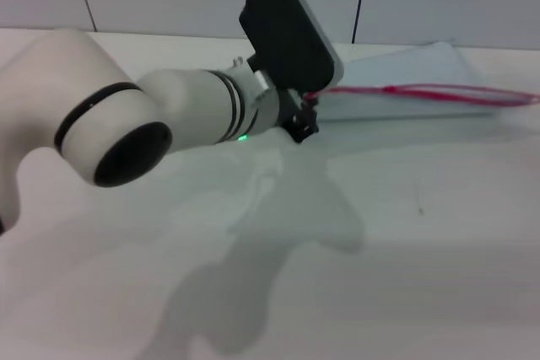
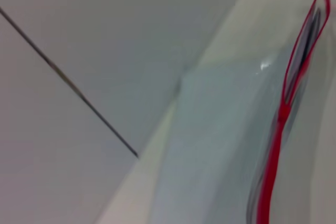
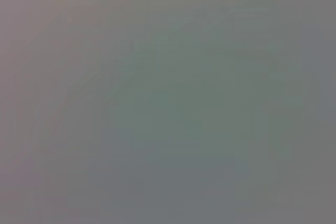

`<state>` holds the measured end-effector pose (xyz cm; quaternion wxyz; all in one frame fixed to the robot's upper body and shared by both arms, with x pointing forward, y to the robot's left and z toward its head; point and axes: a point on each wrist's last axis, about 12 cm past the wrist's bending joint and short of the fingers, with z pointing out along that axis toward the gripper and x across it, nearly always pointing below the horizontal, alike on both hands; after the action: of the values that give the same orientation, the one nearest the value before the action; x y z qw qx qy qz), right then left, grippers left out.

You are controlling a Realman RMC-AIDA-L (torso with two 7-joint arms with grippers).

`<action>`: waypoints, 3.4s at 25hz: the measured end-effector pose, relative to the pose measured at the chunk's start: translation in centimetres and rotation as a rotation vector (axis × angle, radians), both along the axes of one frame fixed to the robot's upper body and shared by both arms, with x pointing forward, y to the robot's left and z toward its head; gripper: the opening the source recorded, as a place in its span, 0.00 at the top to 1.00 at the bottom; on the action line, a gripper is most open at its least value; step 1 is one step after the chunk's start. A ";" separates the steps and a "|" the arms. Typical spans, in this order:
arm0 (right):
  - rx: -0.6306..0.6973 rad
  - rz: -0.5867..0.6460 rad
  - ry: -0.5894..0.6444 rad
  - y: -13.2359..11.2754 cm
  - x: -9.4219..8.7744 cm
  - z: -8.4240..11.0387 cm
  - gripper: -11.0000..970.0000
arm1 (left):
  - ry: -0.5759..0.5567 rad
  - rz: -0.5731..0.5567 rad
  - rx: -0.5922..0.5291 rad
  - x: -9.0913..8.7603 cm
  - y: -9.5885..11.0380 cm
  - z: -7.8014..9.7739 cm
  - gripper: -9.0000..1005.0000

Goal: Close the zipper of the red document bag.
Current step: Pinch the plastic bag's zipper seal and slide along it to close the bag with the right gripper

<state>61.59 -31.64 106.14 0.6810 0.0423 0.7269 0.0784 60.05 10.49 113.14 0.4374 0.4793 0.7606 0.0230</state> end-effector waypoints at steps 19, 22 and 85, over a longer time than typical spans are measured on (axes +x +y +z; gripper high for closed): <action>0.033 0.364 -0.158 -1.1 -0.8 8.5 0.47 | -0.180 0.002 -0.158 -1.5 1.6 4.3 0.94; 0.003 0.421 -0.140 -0.8 -0.7 9.3 0.47 | -0.188 0.001 -0.160 -1.6 1.7 4.4 0.94; -0.532 0.927 0.080 6.5 3.1 11.1 0.47 | -0.234 -0.079 -0.176 -2.6 -0.2 5.7 0.93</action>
<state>64.70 -25.14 117.20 0.5339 -0.4544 0.6893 0.1824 57.50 10.24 118.82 0.5641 0.4625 0.6841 -0.0053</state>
